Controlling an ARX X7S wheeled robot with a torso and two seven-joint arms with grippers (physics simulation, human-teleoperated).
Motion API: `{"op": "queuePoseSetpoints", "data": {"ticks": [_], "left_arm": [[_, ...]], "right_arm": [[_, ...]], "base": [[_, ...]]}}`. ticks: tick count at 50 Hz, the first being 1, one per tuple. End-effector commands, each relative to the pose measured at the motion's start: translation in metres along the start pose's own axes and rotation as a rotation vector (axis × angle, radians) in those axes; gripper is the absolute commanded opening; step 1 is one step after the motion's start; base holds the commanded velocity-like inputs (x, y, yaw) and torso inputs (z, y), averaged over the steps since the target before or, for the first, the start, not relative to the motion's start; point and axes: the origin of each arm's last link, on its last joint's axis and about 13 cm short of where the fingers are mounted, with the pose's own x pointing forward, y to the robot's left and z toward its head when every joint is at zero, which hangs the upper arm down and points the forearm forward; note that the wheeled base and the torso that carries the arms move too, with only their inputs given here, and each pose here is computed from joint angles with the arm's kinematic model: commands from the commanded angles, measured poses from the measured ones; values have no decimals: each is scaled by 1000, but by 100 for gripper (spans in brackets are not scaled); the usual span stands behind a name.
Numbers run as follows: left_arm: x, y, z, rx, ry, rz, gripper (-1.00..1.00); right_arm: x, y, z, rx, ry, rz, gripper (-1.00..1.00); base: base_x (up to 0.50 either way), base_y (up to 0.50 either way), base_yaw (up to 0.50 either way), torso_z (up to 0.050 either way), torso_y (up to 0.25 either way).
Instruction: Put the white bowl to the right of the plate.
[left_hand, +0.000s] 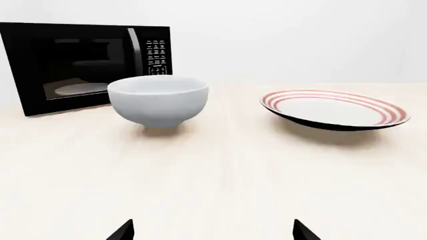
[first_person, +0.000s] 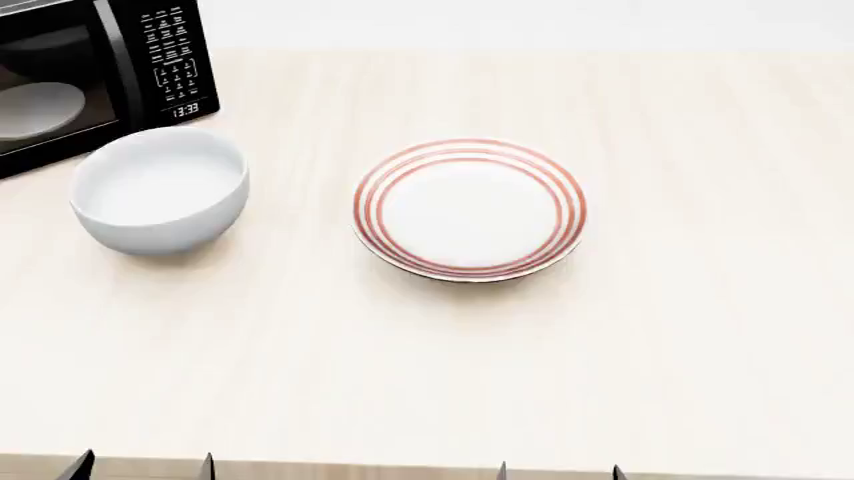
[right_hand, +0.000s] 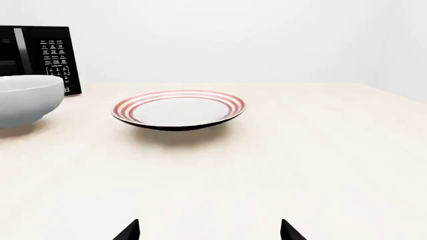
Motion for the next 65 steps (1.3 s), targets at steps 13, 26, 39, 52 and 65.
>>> {"op": "queuePoseSetpoints", "data": {"ticks": [13,26,39,52,65], "left_arm": [[-3,5,66,66,-55,7,100],[1,7,136,17,-121,-75,100],[-4,4,146,27,-148,-69,100],[-6,3,153,43,-181,-56,100],[-8,4,154,40,-183,-62,100]], "right_arm": [[-2,-13,50,-68,-28,-60,100],[-14,-31,139,11,-137,-52,100],[-14,-39,151,30,-143,-70,100],[-14,-37,158,24,-150,-53,100],[-14,-35,158,24,-142,-41,100]], "base": [[0,0,0,0,0],[62,7,0,0,0],[499,206,0,0,0],[500,185,0,0,0],[500,4,0,0,1]]}}
